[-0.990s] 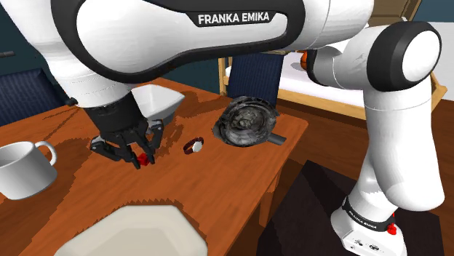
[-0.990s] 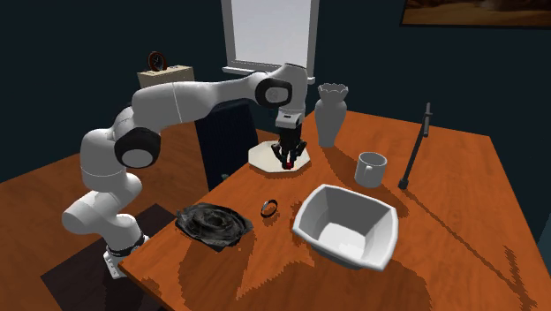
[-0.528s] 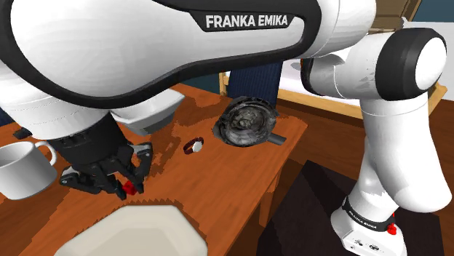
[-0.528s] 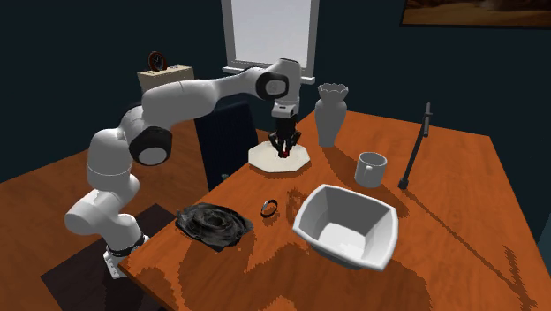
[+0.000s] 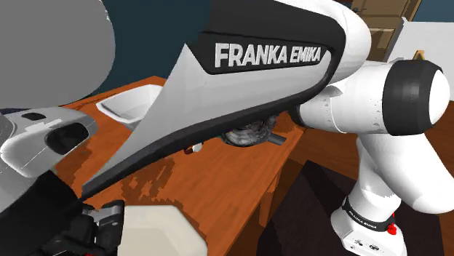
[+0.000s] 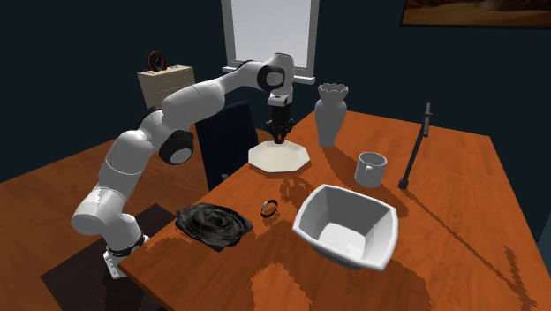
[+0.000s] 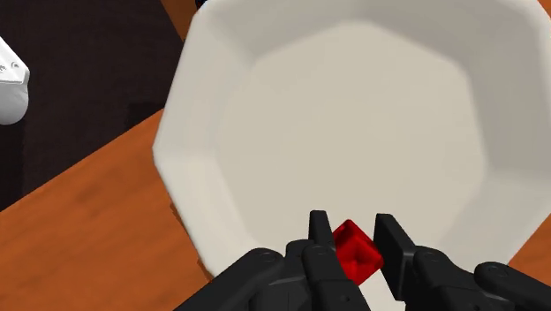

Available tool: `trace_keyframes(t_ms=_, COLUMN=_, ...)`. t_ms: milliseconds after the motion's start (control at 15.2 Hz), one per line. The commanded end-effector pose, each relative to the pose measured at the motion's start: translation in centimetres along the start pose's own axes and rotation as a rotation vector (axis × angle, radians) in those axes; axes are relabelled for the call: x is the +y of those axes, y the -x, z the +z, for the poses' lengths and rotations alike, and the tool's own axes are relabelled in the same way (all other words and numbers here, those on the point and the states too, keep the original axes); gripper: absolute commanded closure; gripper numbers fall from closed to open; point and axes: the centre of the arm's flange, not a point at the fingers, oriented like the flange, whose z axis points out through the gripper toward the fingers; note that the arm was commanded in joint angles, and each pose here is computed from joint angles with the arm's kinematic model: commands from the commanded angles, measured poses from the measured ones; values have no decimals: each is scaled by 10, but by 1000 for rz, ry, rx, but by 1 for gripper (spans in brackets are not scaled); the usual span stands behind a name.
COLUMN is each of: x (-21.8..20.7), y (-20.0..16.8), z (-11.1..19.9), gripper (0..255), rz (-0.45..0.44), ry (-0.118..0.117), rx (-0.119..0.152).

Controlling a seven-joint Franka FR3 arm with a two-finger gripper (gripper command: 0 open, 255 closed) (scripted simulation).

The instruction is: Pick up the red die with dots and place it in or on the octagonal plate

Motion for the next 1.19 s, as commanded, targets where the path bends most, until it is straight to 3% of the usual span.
trace_keyframes(t_ms=0, x=-3, y=15, z=5, gripper=255, rz=-2, ry=2, rx=1)
trace_keyframes(t_ms=792, x=-8, y=19, z=68, gripper=255, rz=-2, ry=2, rx=1)
trace_keyframes(t_ms=1122, x=-8, y=20, z=71, gripper=255, rz=-2, ry=2, rx=1)
